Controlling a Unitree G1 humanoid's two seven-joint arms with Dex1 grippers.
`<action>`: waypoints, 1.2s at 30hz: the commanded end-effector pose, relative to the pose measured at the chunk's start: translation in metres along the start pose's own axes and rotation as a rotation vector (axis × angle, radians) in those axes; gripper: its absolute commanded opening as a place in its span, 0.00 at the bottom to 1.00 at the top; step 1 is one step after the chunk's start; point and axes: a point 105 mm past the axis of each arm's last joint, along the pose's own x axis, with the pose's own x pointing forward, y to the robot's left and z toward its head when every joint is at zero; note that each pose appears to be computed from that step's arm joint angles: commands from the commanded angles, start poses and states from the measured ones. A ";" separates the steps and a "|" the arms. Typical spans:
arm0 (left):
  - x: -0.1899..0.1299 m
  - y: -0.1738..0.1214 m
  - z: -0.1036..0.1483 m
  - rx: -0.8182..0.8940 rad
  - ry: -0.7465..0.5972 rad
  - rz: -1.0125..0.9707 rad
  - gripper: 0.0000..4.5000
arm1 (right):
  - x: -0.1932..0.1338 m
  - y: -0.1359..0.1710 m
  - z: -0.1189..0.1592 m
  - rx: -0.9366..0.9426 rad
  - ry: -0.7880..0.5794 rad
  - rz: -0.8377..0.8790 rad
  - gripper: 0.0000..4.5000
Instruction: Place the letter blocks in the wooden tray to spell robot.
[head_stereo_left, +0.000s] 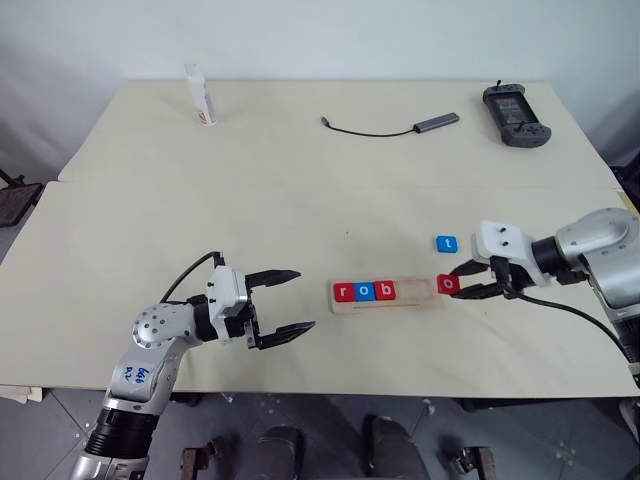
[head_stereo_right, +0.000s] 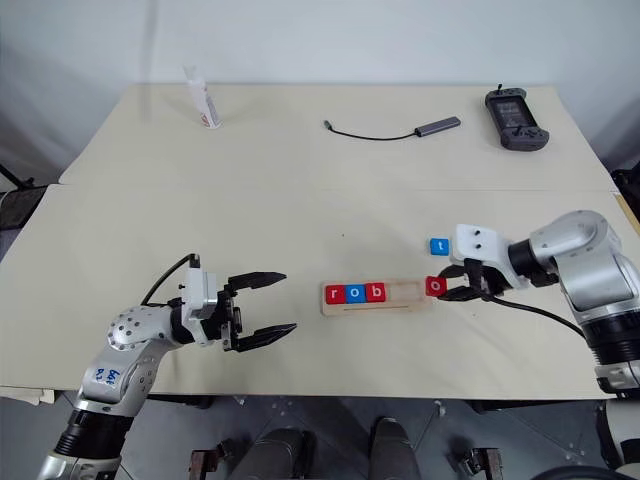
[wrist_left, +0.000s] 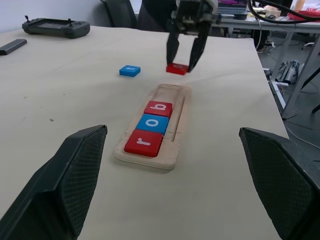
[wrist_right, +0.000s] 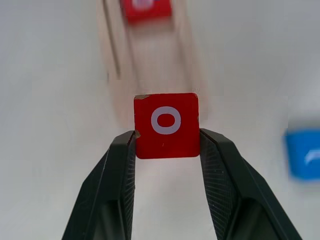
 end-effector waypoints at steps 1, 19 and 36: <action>0.003 -0.002 0.009 0.039 -0.025 -0.005 1.00 | 0.012 0.001 0.014 -0.015 -0.006 0.024 0.32; 0.003 -0.003 0.008 0.037 -0.028 0.017 1.00 | 0.029 0.002 0.036 -0.049 -0.055 0.044 0.93; 0.004 -0.001 0.007 0.038 -0.029 0.009 1.00 | 0.015 0.008 0.000 0.084 -0.014 -0.020 0.23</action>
